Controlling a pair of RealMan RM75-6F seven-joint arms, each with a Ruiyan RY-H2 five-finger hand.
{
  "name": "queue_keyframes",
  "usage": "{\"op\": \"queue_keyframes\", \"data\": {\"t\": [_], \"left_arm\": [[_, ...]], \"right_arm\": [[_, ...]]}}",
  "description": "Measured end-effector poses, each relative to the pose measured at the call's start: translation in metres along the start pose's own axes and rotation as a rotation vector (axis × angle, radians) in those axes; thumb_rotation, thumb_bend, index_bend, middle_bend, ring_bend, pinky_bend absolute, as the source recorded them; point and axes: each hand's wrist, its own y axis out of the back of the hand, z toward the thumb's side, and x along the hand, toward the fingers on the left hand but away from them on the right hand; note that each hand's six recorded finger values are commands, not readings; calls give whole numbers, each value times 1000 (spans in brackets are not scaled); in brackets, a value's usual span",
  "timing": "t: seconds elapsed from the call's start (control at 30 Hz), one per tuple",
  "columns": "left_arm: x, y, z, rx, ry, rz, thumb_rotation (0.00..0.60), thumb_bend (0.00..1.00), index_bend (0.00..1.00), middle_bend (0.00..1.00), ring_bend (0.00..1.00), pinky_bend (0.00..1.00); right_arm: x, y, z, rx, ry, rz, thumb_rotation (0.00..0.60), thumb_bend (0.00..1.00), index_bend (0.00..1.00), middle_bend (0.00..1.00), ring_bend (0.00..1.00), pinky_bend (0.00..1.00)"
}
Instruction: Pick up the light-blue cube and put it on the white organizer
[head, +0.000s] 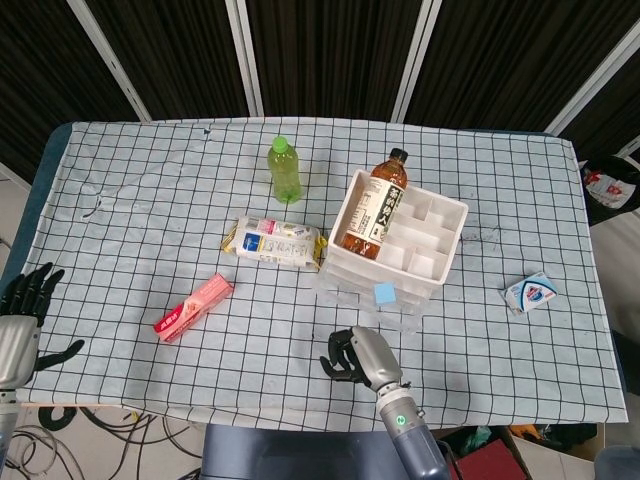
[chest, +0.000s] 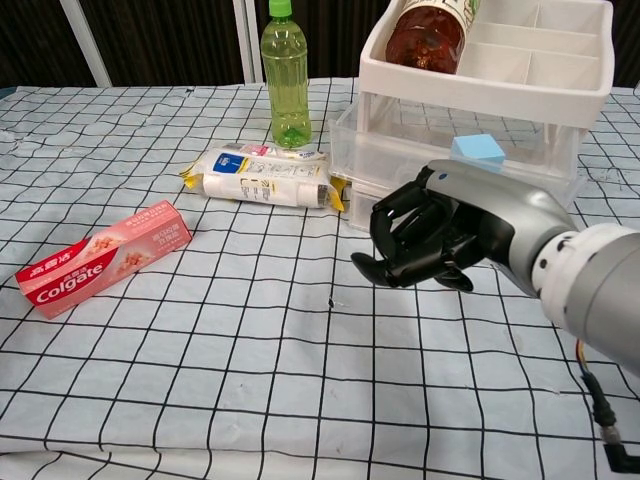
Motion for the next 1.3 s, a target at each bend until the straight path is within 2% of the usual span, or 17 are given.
{"op": "queue_keyframes", "data": {"t": [0.23, 0.6, 1.3], "left_arm": [[2, 1, -1, -3, 6, 3, 600, 37, 0, 0, 0, 0], [2, 1, -2, -8, 12, 4, 600, 37, 0, 0, 0, 0], [2, 1, -2, -11, 15, 0, 600, 37, 0, 0, 0, 0]], "right_arm": [[-16, -1, 1, -37, -17, -14, 600, 355, 768, 861, 907, 886], [-42, 11, 3, -55, -40, -76, 600, 357, 768, 861, 907, 885], [-67, 34, -3, -128, -107, -171, 600, 359, 768, 861, 907, 885]]}}
